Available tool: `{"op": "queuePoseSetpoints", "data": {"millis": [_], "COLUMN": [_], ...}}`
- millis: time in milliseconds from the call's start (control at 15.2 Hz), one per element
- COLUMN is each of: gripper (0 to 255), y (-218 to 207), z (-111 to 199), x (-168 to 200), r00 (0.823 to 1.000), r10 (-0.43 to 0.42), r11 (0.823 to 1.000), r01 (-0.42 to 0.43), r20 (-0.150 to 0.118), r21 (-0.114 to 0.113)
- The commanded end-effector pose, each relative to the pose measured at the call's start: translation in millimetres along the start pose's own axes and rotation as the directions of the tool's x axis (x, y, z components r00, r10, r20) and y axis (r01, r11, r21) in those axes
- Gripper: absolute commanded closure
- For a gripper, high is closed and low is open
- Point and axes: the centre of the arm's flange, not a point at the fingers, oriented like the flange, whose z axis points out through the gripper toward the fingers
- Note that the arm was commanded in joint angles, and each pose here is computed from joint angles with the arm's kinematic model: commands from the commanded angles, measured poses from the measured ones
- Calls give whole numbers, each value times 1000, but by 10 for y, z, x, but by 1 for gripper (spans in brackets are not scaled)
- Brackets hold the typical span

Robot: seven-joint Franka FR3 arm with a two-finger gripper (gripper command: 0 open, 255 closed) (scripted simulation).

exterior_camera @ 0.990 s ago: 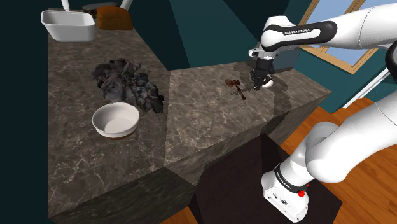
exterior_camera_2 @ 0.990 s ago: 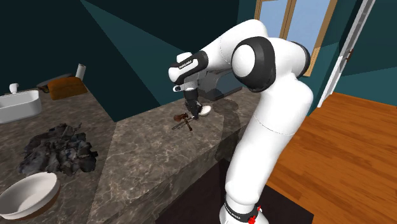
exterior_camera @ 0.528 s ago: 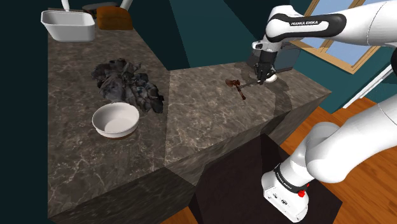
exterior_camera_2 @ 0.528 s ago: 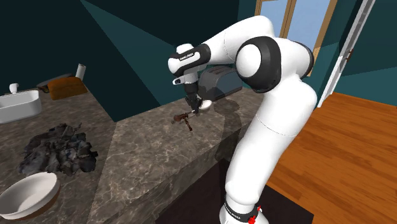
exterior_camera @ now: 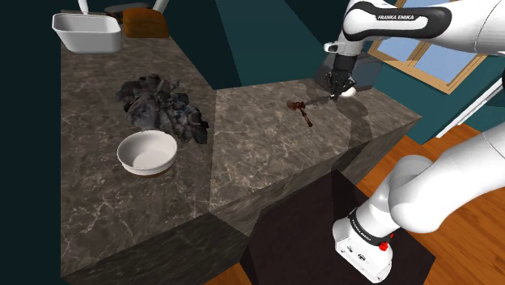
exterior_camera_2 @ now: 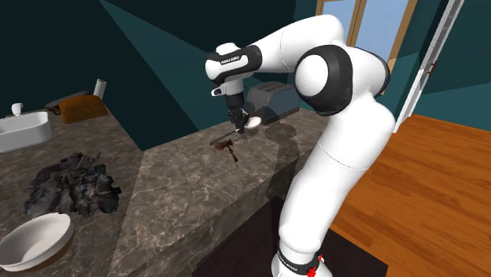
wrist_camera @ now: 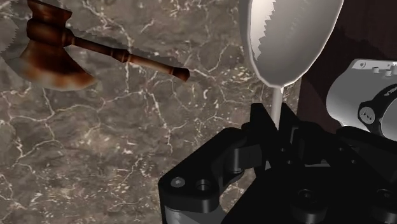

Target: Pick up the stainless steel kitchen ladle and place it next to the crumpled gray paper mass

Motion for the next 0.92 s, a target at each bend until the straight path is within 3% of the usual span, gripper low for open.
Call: {"op": "queuePoseSetpoints", "data": {"millis": [0,858], "gripper": [255,255], "y": [-8,28], "z": [-28,-76], "x": [198,1913], "r00": [1000,1000], "r10": [0,0], "r11": [1000,1000], "r01": [0,0], "r20": [0,0], "r21": [0,0]}}
